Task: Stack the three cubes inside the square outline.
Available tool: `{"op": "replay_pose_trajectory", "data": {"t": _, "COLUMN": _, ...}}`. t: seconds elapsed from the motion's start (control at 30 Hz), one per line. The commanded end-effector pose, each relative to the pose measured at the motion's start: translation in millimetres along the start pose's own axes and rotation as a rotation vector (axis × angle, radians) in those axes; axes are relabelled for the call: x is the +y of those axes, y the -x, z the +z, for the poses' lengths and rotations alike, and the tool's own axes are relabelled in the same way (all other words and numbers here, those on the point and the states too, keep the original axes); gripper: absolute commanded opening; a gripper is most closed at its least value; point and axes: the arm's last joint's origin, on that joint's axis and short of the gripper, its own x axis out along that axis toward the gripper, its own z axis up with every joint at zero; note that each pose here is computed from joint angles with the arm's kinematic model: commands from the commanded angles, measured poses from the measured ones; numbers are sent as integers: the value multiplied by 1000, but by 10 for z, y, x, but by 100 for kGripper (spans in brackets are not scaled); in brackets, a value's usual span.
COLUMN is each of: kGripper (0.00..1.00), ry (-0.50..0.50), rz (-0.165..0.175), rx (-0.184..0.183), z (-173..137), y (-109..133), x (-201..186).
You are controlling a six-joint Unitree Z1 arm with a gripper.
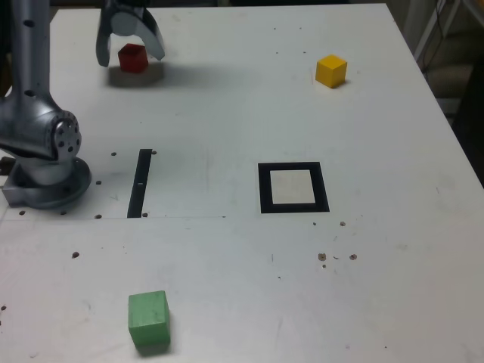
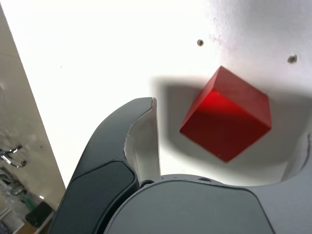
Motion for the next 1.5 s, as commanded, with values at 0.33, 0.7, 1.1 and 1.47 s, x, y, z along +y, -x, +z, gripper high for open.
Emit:
{"op": "replay_pose_trajectory", "data": {"t": 0.33, "kGripper": 90, "ry": 15, "rz": -20, "rx": 13, "z": 50, "y": -47, "x": 132}}
{"op": "replay_pose_trajectory", "data": {"t": 0.7, "kGripper": 80, "ry": 14, "rz": -50, "rx": 28, "z": 44, "y": -93, "x": 90}}
{"op": "replay_pose_trajectory", "data": {"t": 1.1, "kGripper": 71, "ry": 2, "rz": -81, "rx": -8, "z": 102, "y": -104, "x": 66}}
{"op": "replay_pose_trajectory", "data": {"t": 1.47, "kGripper": 41, "ry": 3, "rz": -78, "rx": -49, "z": 141, "y": -72, "x": 73}}
